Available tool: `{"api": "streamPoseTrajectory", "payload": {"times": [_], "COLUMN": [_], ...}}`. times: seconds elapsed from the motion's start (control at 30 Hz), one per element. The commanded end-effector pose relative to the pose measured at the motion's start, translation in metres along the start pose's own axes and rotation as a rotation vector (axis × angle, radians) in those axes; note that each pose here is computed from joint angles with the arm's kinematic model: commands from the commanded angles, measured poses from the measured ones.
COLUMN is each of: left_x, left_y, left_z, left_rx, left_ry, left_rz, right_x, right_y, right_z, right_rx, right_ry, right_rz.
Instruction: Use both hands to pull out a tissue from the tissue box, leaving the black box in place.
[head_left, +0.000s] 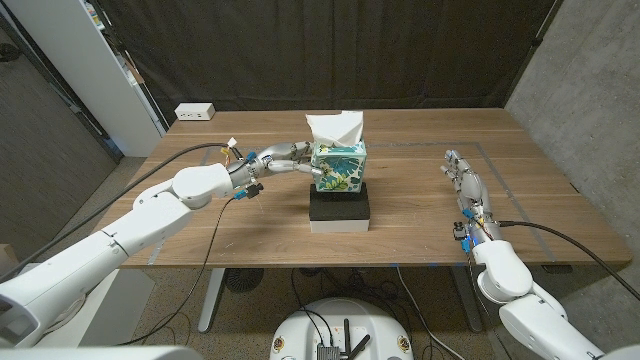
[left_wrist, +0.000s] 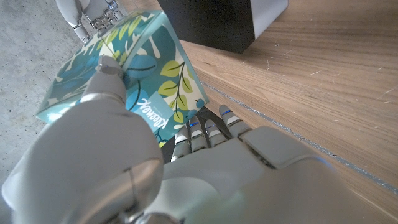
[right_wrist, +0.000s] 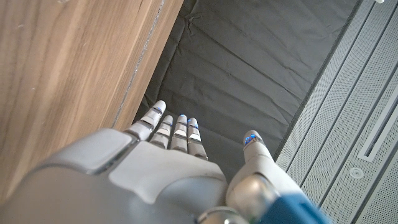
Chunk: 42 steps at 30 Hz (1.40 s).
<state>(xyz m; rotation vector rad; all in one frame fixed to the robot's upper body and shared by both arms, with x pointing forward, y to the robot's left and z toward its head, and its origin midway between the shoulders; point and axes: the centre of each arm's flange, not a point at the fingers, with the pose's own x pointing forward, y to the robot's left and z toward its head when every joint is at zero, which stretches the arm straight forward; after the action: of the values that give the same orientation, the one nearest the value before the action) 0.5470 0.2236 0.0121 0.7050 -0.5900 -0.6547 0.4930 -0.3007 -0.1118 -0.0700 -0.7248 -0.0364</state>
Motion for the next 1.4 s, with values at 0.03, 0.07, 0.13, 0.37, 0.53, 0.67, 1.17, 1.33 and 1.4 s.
{"api": "streamPoseTrajectory", "payload": {"times": [0.03, 0.07, 0.13, 0.37, 0.53, 0.67, 1.17, 1.33, 1.4], "left_x": [0.001, 0.001, 0.002, 0.004, 0.006, 0.006, 0.012, 0.014, 0.014], "left_y": [0.001, 0.001, 0.001, 0.0, -0.001, -0.002, -0.006, -0.007, -0.008], "left_z": [0.0, 0.0, 0.0, -0.001, -0.001, 0.0, 0.001, 0.001, 0.003], "left_rx": [0.035, 0.035, 0.039, 0.051, 0.057, 0.06, 0.065, 0.063, 0.067], "left_ry": [0.019, 0.019, 0.022, 0.03, 0.033, 0.028, 0.028, 0.033, 0.03], "left_rz": [0.005, 0.005, 0.003, 0.001, -0.005, -0.006, -0.019, -0.02, -0.019], "right_x": [-0.001, -0.001, -0.001, 0.002, 0.004, 0.006, 0.003, 0.004, 0.004], "right_y": [-0.002, -0.002, -0.003, -0.006, -0.009, -0.011, -0.014, -0.015, -0.015], "right_z": [0.004, 0.004, 0.007, 0.016, 0.027, 0.036, 0.072, 0.081, 0.088], "right_rx": [0.001, 0.001, 0.007, 0.004, -0.011, -0.025, -0.012, -0.007, -0.015], "right_ry": [0.009, 0.009, 0.011, -0.008, -0.032, -0.041, -0.048, -0.048, -0.051], "right_rz": [-0.005, -0.005, -0.011, -0.001, 0.005, 0.004, 0.037, 0.052, 0.07]}}
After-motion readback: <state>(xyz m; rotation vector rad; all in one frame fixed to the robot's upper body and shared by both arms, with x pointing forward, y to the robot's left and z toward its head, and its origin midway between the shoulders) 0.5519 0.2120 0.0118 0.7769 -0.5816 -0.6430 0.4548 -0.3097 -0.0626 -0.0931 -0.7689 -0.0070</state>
